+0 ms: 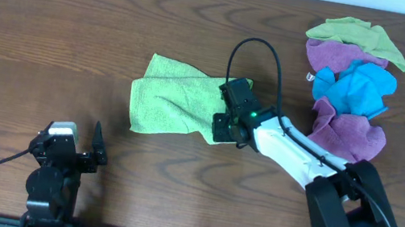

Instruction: Fold the cloth

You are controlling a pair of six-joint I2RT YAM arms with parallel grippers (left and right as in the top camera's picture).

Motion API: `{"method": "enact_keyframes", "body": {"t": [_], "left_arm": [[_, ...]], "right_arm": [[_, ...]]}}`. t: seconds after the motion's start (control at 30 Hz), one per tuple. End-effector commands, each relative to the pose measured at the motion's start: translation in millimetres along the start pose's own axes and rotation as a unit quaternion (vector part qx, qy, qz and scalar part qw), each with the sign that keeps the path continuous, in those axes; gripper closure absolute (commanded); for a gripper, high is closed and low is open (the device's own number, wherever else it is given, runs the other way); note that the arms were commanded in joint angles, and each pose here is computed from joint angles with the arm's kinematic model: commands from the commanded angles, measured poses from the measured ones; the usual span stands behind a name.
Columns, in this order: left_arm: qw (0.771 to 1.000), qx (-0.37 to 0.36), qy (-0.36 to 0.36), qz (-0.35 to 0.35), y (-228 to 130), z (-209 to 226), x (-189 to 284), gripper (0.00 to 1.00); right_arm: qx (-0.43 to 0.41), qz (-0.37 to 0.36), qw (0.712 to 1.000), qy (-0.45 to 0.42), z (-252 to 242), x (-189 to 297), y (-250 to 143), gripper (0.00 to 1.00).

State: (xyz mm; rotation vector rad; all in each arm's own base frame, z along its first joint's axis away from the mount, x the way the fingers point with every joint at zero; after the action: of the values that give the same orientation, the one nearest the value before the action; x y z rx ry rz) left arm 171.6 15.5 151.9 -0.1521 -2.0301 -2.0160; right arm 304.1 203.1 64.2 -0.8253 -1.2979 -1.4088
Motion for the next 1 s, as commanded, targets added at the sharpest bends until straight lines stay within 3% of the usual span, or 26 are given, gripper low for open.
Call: {"method": "enact_keyframes", "body": {"t": [0.0,0.4,0.7,0.97], "left_arm": [[1.0,-0.007,-0.004,0.014,-10.3,-1.2,-2.8,0.05],[1.0,-0.007,-0.004,0.014,-10.3,-1.2,-2.8,0.05],[1.0,-0.007,-0.004,0.014,-10.3,-1.2,-2.8,0.05],[1.0,-0.007,-0.004,0.014,-10.3,-1.2,-2.8,0.05]], "right_arm": [[-0.012,0.002,1.0,-0.015,-11.0,-10.6,0.7,0.98],[-0.026,0.014,0.999,-0.022,-24.6,-43.6,0.7,0.98],[-0.055,0.154,0.984,-0.066,-25.2,-34.3,-57.6,0.98],[-0.025,0.221,0.971,-0.086,15.7,-25.3,-109.2,0.98]]}}
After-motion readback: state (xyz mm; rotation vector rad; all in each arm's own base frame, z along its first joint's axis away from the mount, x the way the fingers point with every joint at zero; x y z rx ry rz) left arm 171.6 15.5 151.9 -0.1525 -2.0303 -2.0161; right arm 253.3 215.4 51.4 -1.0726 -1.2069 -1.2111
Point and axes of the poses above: each gripper's point midway between its finger pads, its own x axis back along the fingers, its own z axis along the line the jaws close on, y = z × x, the point moved 6 cm from there along x, back along the fingers, and after that the axes turned 3 degrees about -x, right-handed, at the moved point
